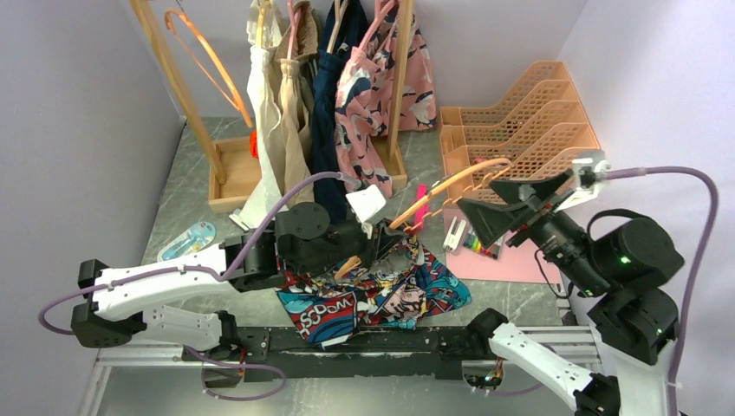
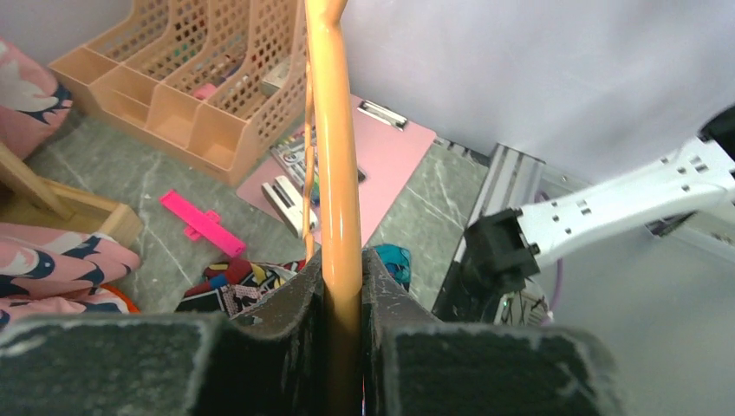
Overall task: Place the shorts on the hanger
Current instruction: Adjust the hanger.
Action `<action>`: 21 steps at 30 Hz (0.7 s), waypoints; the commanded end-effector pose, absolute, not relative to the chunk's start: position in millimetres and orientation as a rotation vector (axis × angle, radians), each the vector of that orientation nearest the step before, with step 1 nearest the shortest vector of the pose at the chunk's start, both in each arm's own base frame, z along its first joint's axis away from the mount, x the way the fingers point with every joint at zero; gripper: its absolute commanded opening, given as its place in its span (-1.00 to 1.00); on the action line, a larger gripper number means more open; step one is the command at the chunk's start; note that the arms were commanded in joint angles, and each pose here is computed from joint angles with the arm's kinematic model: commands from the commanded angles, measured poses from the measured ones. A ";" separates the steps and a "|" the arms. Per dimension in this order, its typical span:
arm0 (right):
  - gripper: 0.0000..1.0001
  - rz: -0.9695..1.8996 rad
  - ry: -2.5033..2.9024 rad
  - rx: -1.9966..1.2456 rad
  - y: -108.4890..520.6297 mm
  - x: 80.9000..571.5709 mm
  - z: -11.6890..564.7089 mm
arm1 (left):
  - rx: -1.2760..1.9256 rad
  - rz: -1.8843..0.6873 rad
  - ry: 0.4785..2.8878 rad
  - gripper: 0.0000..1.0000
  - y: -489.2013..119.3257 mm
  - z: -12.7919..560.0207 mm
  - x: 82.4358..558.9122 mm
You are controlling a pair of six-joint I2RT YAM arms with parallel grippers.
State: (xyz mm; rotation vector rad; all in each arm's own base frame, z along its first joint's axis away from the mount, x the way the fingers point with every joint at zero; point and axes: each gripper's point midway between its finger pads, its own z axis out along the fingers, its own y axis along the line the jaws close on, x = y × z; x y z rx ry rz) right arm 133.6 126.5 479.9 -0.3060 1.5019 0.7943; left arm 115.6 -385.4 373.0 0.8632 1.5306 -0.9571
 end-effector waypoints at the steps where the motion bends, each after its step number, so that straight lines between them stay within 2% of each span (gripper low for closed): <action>1: 0.86 0.696 1.518 -0.122 91.4 136.8 483.7 | 0.623 -0.977 1.383 -0.86 -375.4 441.7 136.3; 10: 0.75 0.819 1.673 -0.155 130.0 148.3 455.5 | 0.376 -0.976 1.255 -0.86 -386.2 479.0 163.8; 21: 0.73 0.871 1.566 -0.051 143.3 176.7 466.2 | 0.236 -0.953 1.242 -0.86 -419.5 477.4 187.5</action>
